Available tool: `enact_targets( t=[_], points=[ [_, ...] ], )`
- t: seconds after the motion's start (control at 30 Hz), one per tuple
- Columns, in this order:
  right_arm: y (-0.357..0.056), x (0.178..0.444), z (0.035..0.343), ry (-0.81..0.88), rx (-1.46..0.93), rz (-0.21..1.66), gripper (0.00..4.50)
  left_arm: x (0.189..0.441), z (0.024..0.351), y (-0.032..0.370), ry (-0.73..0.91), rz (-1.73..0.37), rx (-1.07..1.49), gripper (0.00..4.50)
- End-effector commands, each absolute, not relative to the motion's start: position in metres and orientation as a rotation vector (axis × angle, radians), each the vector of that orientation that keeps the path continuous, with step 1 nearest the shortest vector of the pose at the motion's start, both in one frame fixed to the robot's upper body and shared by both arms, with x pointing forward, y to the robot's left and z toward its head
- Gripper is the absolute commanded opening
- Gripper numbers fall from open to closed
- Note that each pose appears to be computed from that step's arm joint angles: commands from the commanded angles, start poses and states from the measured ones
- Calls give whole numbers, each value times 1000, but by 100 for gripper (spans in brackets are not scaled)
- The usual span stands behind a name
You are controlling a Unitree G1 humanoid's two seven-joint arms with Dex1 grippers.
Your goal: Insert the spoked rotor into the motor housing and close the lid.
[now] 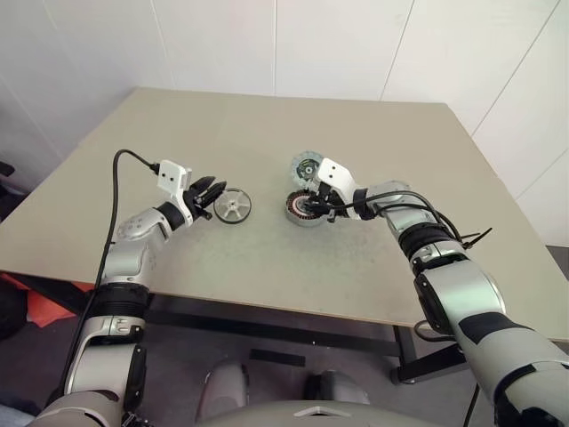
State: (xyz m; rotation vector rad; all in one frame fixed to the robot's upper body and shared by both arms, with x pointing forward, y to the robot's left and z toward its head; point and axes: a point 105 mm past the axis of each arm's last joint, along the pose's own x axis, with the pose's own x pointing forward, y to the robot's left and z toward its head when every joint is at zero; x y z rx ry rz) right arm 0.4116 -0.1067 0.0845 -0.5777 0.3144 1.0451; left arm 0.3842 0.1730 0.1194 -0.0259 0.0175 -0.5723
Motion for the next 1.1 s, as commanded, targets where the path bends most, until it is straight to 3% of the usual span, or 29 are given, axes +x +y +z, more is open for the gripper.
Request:
enact_targets(
  t=[0.03,0.2,0.23,0.37,0.8,1.03,1.1],
  points=[
    [-103,420,102,263,-585,1021,66,384,133,176,-27,-565,-3,169],
    [-102,422,104,258,-563,1006,66,383,132,177,-25,-563,-2,169],
    [-102,423,104,256,-563,1003,139,383,131,177,-24,-563,-1,169],
    [-102,425,106,245,-585,984,257,382,132,177,-24,-564,0,169],
    [-96,424,125,160,-545,1018,257,383,131,176,-20,-570,4,169],
    [-97,423,114,191,-547,1005,26,384,132,177,-23,-565,7,169],
    [-97,422,110,203,-551,1000,3,384,132,177,-23,-564,7,169]
  ],
)
